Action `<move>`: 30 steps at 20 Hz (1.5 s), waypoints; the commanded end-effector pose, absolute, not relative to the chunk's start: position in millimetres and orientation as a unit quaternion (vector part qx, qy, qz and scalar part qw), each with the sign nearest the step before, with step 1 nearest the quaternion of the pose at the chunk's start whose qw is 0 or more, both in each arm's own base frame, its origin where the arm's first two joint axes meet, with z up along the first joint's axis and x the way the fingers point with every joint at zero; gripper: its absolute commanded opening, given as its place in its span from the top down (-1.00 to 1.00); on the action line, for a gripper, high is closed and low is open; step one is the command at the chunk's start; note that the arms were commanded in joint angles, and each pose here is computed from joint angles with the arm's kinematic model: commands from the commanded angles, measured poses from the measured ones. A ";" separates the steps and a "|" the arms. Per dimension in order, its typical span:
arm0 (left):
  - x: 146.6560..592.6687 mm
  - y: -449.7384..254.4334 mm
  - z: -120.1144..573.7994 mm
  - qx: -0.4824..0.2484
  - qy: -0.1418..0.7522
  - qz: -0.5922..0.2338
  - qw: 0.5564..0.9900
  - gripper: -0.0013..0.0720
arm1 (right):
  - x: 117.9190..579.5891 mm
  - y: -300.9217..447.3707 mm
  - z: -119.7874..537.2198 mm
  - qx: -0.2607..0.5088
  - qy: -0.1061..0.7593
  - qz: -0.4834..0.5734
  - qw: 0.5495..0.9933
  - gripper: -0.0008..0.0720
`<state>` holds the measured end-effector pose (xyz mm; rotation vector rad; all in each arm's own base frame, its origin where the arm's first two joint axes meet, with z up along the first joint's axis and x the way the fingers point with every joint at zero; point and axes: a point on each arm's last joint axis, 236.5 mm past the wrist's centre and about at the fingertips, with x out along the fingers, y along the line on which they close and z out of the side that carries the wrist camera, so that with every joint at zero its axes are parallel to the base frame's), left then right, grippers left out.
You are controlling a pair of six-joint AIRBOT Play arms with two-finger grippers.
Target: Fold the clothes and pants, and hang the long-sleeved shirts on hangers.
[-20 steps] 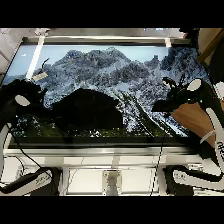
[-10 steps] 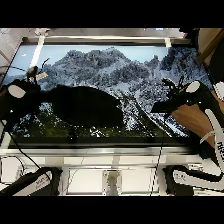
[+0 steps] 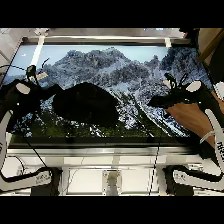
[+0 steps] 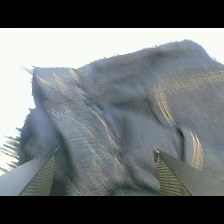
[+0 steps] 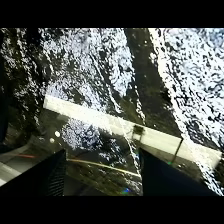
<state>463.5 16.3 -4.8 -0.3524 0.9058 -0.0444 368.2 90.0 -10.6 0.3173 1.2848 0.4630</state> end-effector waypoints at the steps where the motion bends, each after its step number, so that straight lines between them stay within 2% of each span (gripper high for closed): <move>1: 476.6 66.6 2.2 -0.163 0.403 0.020 0.901 -0.98 | 370.7 91.6 -9.3 0.151 0.587 0.214 0.766 -0.37; 3: 463.4 89.3 -4.6 -0.166 0.421 0.030 0.891 -0.97 | 370.3 90.1 -10.4 0.147 0.588 0.212 0.767 -0.37; 4: 448.3 89.0 -15.5 -0.152 0.453 0.008 0.878 -0.95 | 370.0 89.4 -11.2 0.146 0.589 0.211 0.767 -0.37; 5: 431.5 81.7 -26.9 -0.142 0.489 -0.022 0.860 -0.80 | 369.8 88.8 -11.5 0.144 0.589 0.210 0.767 -0.37; 7: 413.7 65.5 -38.9 -0.140 0.527 -0.063 0.836 -0.78 | 371.5 88.4 -11.3 0.145 0.587 0.209 0.769 -0.37; 10: 431.2 30.8 -27.8 -0.145 0.497 -0.110 0.848 -0.75 | 375.9 87.4 -10.7 0.146 0.580 0.205 0.775 -0.37; 13: 460.2 9.4 -15.8 -0.134 0.450 -0.112 0.876 -0.73 | 376.3 87.2 -10.7 0.146 0.579 0.204 0.775 -0.37; 14: 463.8 4.1 -18.2 -0.135 0.449 -0.111 0.876 -0.63 | 376.9 86.9 -10.7 0.145 0.579 0.204 0.776 -0.37; 16: 458.4 -3.8 -32.0 -0.168 0.474 -0.107 0.857 -0.62 | 378.1 86.5 -10.5 0.145 0.577 0.203 0.778 -0.37; 18: 453.9 5.1 -44.7 -0.180 0.491 -0.093 0.847 -0.62 | 378.1 86.5 -10.5 0.145 0.577 0.203 0.778 -0.37; 23: 483.8 63.2 -30.5 -0.225 0.421 0.005 0.878 -0.62 | 389.2 82.5 -9.2 0.144 0.560 0.192 0.793 -0.37; 26: 489.1 53.3 -43.3 -0.229 0.435 -0.005 0.871 -0.62 | 402.9 77.1 -6.7 0.143 0.538 0.178 0.811 -0.37; 30: 505.8 26.7 -60.1 -0.235 0.450 -0.032 0.861 -0.62 | 404.9 76.3 -6.3 0.143 0.535 0.176 0.814 -0.37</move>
